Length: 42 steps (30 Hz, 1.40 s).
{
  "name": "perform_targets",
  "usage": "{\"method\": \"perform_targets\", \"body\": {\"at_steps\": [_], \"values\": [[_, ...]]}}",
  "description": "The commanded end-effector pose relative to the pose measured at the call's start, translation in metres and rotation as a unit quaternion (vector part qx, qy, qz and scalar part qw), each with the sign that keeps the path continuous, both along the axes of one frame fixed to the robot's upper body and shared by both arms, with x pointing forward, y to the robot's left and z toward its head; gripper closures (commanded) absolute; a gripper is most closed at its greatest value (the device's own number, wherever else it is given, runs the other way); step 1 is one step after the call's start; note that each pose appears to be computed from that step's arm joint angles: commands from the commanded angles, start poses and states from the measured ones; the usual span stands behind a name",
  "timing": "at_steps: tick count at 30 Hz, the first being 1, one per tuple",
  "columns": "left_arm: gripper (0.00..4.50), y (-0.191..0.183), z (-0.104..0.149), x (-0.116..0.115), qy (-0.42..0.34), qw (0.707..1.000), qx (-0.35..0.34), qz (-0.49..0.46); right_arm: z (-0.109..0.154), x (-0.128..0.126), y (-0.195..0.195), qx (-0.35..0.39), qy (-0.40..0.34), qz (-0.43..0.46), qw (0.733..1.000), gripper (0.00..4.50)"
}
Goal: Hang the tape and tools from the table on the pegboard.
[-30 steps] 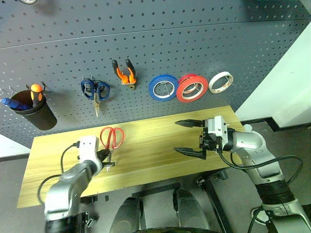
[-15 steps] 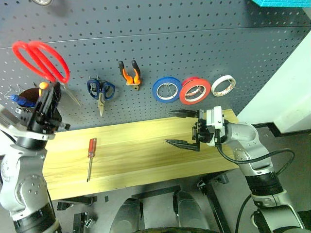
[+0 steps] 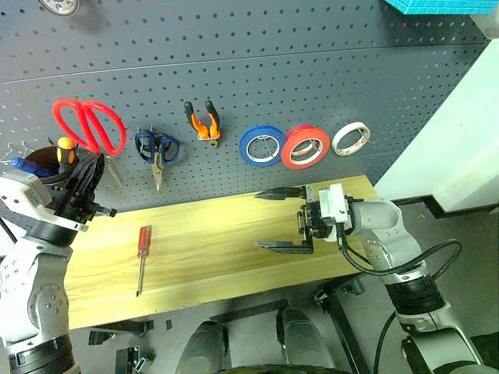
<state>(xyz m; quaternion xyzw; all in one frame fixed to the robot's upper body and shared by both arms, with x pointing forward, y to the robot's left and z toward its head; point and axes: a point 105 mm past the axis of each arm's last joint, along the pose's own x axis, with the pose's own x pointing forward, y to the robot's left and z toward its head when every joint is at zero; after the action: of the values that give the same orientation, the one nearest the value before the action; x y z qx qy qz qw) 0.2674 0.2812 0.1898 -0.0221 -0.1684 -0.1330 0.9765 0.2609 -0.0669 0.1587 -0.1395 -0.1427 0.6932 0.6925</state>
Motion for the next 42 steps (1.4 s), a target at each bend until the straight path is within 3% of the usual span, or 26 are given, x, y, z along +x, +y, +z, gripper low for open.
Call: {"method": "perform_targets", "body": {"at_steps": [1, 5, 17, 34, 37, 42], "values": [[4.48, -0.001, 0.002, -0.003, 0.000, 1.000, 0.015, -0.005, 0.016, -0.002, 0.001, 0.036, -0.015, 0.013, 0.999, 0.06], [4.48, 0.001, -0.008, -0.002, 0.027, 0.999, 0.021, 0.000, 0.026, -0.006, 0.004, 0.064, -0.004, 0.033, 0.997, 0.06], [4.48, 0.012, -0.039, 0.012, 0.091, 0.994, 0.036, 0.037, 0.020, -0.005, 0.002, 0.054, 0.007, 0.032, 0.998, 0.06], [4.48, 0.003, -0.054, 0.039, 0.114, 0.992, 0.052, 0.014, 0.015, -0.006, -0.001, 0.051, 0.014, 0.015, 0.998, 0.06], [3.70, 0.002, -0.056, 0.038, 0.117, 0.993, 0.034, 0.006, 0.014, -0.005, -0.002, 0.049, 0.014, 0.014, 0.999, 0.06], [2.02, 0.008, -0.058, 0.035, 0.116, 0.991, 0.056, 0.028, 0.014, -0.004, -0.002, 0.047, 0.011, 0.012, 0.999, 0.06]]}}
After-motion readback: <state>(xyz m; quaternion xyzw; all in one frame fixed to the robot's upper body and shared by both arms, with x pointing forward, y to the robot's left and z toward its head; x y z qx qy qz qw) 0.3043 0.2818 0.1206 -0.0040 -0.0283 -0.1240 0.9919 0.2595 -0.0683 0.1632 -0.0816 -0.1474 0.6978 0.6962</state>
